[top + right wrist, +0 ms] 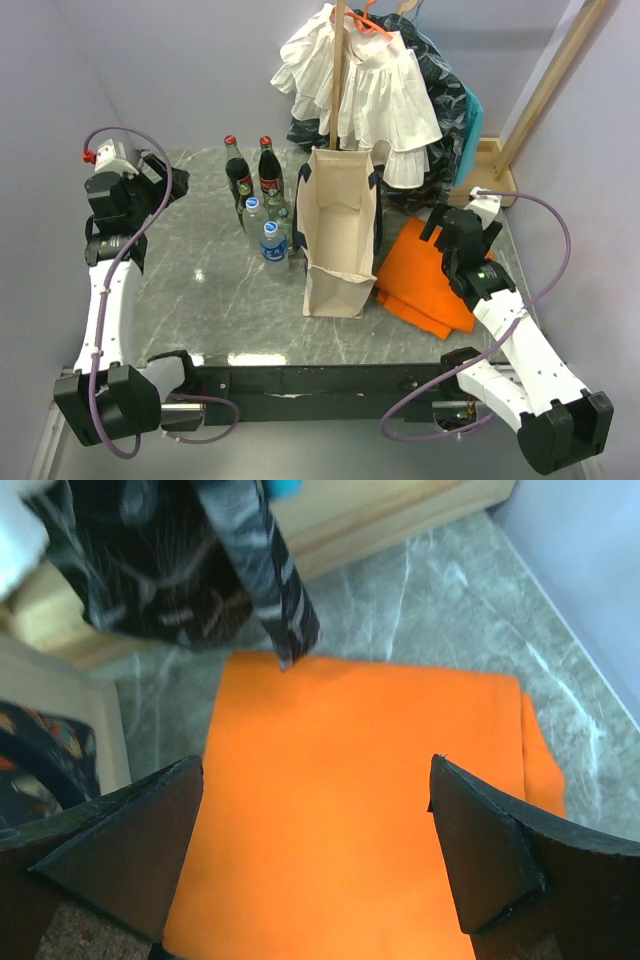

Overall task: Take the beverage out of the canvas bag
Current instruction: Reset both arms

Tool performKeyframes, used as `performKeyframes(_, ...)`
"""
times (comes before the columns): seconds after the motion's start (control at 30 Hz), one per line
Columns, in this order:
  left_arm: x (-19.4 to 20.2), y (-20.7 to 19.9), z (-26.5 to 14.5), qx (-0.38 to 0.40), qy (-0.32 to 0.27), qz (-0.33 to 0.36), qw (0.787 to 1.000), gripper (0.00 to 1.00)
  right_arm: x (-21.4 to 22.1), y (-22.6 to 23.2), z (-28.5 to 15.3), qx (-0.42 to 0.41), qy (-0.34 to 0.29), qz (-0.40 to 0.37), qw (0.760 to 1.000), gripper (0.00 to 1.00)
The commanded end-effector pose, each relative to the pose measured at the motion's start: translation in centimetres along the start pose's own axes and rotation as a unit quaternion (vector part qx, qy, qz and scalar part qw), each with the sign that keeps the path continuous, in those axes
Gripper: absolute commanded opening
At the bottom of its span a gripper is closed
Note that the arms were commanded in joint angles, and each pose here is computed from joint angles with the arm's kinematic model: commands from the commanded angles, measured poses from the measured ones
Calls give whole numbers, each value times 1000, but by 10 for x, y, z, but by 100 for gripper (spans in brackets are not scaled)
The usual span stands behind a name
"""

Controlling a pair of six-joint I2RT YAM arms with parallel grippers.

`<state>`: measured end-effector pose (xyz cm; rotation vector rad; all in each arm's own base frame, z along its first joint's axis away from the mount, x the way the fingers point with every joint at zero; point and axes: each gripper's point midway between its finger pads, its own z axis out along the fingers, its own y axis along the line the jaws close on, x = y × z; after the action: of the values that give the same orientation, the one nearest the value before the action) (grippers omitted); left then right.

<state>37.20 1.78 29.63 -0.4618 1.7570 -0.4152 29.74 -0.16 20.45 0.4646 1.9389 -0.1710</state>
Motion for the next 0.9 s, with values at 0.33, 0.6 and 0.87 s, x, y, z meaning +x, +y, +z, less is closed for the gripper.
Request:
performKeyframes(0.33,-3,10,17,10,-62,2,998,96,-24,-22,-1,37,-89,84,992,100)
performKeyframes(0.6,8,21,23,14,-69,58,996,96,-21,-24,-2,20,-127,109,986,100)
performKeyframes(0.87,48,57,32,-7,-83,91,992,96,-21,-51,-5,74,-176,120,974,100)
